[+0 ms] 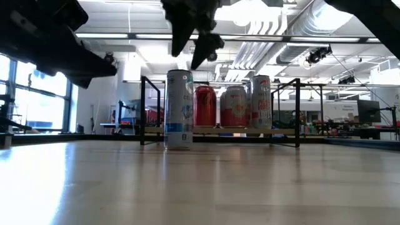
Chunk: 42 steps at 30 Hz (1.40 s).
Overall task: Place canned beverage on shelf
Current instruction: Put the white and blue soda can on the shelf aligned with the other white and blue soda can
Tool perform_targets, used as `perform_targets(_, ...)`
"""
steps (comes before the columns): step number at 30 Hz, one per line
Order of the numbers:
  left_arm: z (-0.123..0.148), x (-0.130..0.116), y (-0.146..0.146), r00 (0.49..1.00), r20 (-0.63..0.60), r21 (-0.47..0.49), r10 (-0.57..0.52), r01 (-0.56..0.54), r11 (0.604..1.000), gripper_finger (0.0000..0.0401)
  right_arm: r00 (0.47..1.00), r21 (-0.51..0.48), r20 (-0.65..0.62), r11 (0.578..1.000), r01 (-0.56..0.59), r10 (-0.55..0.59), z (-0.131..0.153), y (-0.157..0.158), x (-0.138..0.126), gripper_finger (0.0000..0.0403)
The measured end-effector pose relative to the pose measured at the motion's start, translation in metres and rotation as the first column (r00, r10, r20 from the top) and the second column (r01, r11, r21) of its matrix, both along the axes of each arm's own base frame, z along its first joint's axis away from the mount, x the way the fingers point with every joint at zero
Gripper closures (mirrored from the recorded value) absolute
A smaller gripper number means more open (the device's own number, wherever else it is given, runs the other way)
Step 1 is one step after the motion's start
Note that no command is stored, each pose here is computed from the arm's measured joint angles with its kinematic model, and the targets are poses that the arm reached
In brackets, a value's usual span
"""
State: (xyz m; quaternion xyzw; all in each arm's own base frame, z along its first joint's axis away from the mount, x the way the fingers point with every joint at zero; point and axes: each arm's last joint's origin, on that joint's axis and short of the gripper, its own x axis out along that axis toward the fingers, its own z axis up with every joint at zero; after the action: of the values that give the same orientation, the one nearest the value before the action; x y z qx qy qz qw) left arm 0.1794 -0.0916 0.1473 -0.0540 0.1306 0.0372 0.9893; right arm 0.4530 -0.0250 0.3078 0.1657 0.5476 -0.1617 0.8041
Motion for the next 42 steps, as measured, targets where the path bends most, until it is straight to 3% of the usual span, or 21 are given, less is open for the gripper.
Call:
perform_targets(3, -0.004, 0.003, 0.001, 0.999, -0.023, 0.021, -0.035, 0.036, 0.999, 0.0401, 1.0, -0.057, -0.011, 0.998, -0.018, 0.017, 0.016, 0.003, -0.012, 0.0089)
perform_targets(8, -0.008, 0.013, 0.006, 0.996, -0.016, 0.048, 0.085, -0.084, 0.995, 0.0401, 0.994, -0.25, -0.093, 0.965, -0.081, 0.059, 0.038, 0.02, -0.037, 0.0154)
perform_targets(11, -0.002, 0.027, 0.003, 0.994, -0.001, 0.041, 0.108, -0.108, 0.993, 0.0401, 0.984, -0.383, -0.169, 0.916, -0.118, 0.056, 0.042, 0.035, -0.05, 0.0232)
perform_targets(15, 0.002, 0.049, -0.006, 0.994, 0.001, 0.065, 0.113, -0.113, 0.991, 0.0401, 0.972, -0.493, -0.234, 0.857, -0.152, 0.038, 0.027, 0.052, -0.061, 0.0368)
perform_targets(16, 0.001, 0.053, -0.009, 0.993, -0.003, 0.072, 0.117, -0.116, 0.991, 0.0401, 0.974, -0.521, -0.224, 0.84, -0.15, 0.035, 0.021, 0.055, -0.064, 0.0384)
perform_targets(20, -0.008, 0.067, -0.015, 0.99, -0.033, 0.108, 0.135, -0.131, 0.986, 0.0401, 0.988, -0.534, -0.143, 0.835, -0.133, 0.065, -0.01, 0.061, -0.083, 0.0383)
perform_targets(24, -0.014, 0.072, -0.016, 0.98, -0.037, 0.11, 0.196, -0.191, 0.975, 0.0401, 0.987, -0.478, 0.056, 0.872, -0.106, 0.15, -0.043, 0.058, -0.111, 0.0398)
perform_targets(29, -0.012, 0.077, -0.009, 0.96, 0.003, 0.078, 0.281, -0.281, 0.957, 0.0401, 0.866, -0.509, 0.404, 0.859, -0.056, 0.295, -0.083, 0.053, -0.134, 0.0401)
perform_targets(32, -0.009, 0.084, -0.003, 0.958, 0.012, 0.057, 0.286, -0.286, 0.957, 0.0401, 0.791, -0.522, 0.524, 0.853, 0.006, 0.315, -0.104, 0.038, -0.142, 0.0401)
perform_targets(39, -0.013, 0.097, 0.014, 0.948, 0.001, 0.027, 0.319, -0.319, 0.947, 0.0401, 0.7, -0.476, 0.647, 0.877, 0.061, 0.303, -0.134, 0.007, -0.142, 0.0402)
perform_targets(42, -0.016, 0.101, 0.019, 0.943, -0.005, 0.018, 0.332, -0.332, 0.943, 0.0401, 0.699, -0.478, 0.642, 0.877, 0.045, 0.314, -0.139, 0.0, -0.132, 0.0403)
